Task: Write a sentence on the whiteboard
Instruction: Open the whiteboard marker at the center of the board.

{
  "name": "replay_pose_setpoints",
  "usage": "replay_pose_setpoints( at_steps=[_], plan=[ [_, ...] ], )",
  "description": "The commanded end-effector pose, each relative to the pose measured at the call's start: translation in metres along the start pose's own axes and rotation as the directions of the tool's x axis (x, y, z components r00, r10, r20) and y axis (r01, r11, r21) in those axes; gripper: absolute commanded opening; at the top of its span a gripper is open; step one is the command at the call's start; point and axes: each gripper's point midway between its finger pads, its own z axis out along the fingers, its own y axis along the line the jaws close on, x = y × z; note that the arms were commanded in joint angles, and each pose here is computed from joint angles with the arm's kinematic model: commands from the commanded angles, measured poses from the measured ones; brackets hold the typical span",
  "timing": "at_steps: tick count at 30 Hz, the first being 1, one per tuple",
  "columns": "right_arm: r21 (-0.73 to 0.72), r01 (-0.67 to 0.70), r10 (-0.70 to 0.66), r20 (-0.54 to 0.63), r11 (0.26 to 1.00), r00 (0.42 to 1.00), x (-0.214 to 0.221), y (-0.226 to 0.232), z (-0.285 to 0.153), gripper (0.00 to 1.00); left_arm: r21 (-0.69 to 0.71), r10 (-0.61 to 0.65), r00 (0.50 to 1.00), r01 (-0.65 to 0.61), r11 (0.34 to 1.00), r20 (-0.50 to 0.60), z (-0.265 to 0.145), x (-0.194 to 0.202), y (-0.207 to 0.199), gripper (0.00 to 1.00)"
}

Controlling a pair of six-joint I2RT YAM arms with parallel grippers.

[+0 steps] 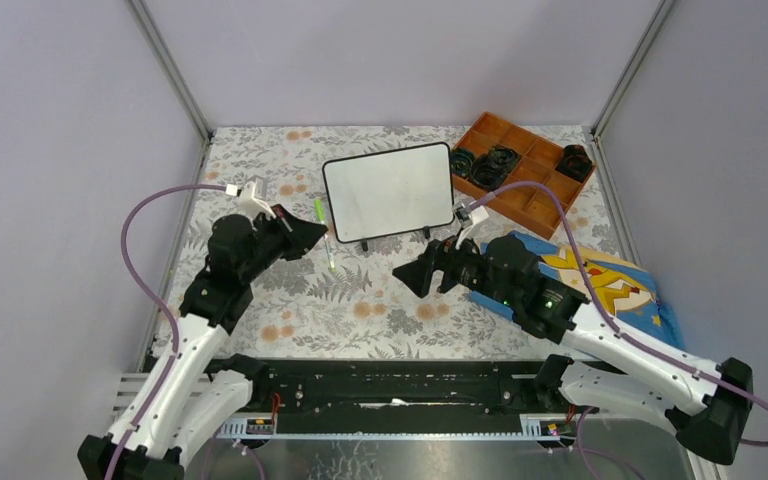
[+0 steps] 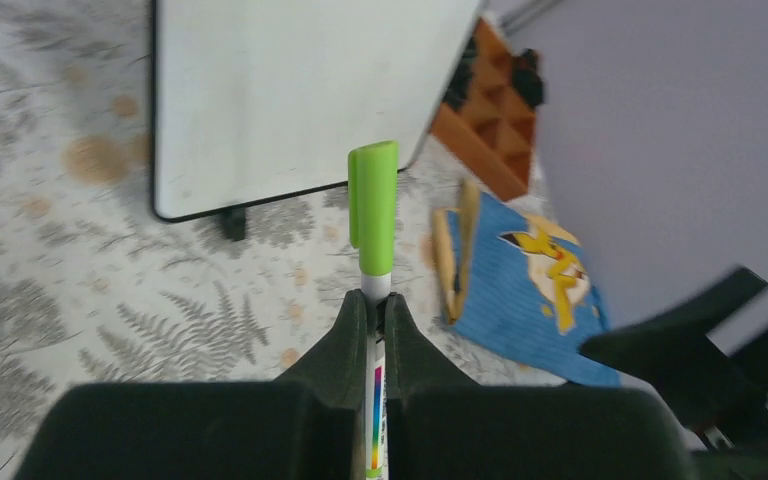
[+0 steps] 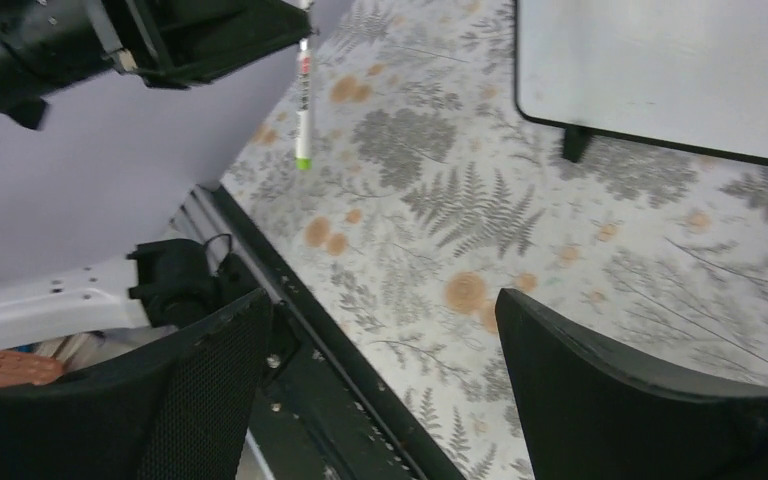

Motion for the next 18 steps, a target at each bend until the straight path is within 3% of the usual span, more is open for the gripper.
replay_pose_setpoints(
  at_steps=[1, 5, 9, 18],
  plan=[
    [-0.151, -0.078, 0.107, 0.195, 0.985, 0.975, -0.047, 0.043, 0.011, 0.9, 0.367, 0.038, 0.989, -0.09, 0.926, 0.146, -0.026, -0.019, -0.069, 0.0],
    [-0.26, -0.145, 0.203, 0.212, 0.955, 0.956, -0.05, 0.058, 0.025, 0.89, 0.472, 0.013, 0.977, -0.113, 0.874, 0.211, -0.045, -0.024, -0.088, 0.0],
    [-0.362, -0.177, 0.259, 0.191, 0.915, 0.947, -0.056, 0.08, 0.035, 0.86, 0.531, -0.011, 0.98, -0.097, 0.842, 0.197, -0.051, -0.022, -0.098, 0.0],
    [-0.43, -0.183, 0.273, 0.157, 0.884, 0.949, -0.059, 0.108, 0.055, 0.73, 0.618, -0.072, 0.984, -0.045, 0.785, 0.163, -0.064, -0.017, -0.114, 0.0]
  ],
)
